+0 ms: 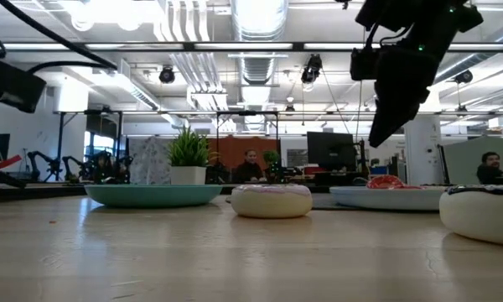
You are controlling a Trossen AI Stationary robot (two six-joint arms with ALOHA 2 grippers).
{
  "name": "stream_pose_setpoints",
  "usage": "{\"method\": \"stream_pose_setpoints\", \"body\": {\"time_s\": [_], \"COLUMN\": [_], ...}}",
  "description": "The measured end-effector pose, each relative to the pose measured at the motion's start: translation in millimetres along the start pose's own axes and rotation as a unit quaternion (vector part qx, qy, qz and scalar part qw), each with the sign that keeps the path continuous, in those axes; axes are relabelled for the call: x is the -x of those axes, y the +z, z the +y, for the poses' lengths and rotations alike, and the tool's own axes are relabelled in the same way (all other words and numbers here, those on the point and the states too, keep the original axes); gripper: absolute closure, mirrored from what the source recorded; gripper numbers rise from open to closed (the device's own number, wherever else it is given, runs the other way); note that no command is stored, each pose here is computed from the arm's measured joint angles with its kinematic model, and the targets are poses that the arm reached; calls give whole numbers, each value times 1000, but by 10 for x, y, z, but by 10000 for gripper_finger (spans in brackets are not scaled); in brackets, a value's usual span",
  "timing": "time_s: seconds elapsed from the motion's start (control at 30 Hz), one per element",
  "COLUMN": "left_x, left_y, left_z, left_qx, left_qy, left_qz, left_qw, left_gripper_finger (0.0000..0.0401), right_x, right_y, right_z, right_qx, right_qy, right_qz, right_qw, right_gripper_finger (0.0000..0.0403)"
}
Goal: Pick & Place donuts
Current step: Put the large pink donut on the green plate
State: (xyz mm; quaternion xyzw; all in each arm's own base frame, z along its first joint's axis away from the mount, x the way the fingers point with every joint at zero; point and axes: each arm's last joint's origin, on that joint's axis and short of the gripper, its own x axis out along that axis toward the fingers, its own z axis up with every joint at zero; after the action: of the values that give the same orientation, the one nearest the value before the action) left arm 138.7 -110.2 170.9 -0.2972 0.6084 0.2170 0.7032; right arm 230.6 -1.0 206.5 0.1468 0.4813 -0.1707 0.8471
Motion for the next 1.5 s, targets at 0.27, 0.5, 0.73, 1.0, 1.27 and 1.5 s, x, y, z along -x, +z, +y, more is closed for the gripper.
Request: {"method": "stream_pose_setpoints", "body": {"time_s": [0.27, 0.5, 0.73, 1.0, 1.27, 1.5], "left_x": [-141, -231, -19, 248, 105, -29], "left_y": [-4, -3, 220, 977, 1544, 1579], "left_z": [1, 76, -101, 10, 335, 309], "left_qx": [-4, 29, 38, 38, 30, 27], "left_qy": [-43, -35, -72, -7, 13, 6], "left_qz": [-12, -20, -84, -206, -182, -148], "left_qw": [999, 999, 993, 978, 983, 989], "left_gripper_finger": [230, 294, 391, 398, 379, 294], "right_x": [31, 55, 87, 86, 88, 94], "right_y": [53, 84, 120, 121, 119, 108], "right_z": [21, 33, 45, 45, 54, 90], "right_qx": [-2, -13, -20, -21, -33, -32], "right_qy": [5, 10, 13, 13, 15, 18], "right_qz": [-7, -12, -19, -19, -20, -22], "right_qw": [1000, 1000, 1000, 1000, 999, 999], "right_gripper_finger": [245, 245, 245, 245, 245, 245]}}
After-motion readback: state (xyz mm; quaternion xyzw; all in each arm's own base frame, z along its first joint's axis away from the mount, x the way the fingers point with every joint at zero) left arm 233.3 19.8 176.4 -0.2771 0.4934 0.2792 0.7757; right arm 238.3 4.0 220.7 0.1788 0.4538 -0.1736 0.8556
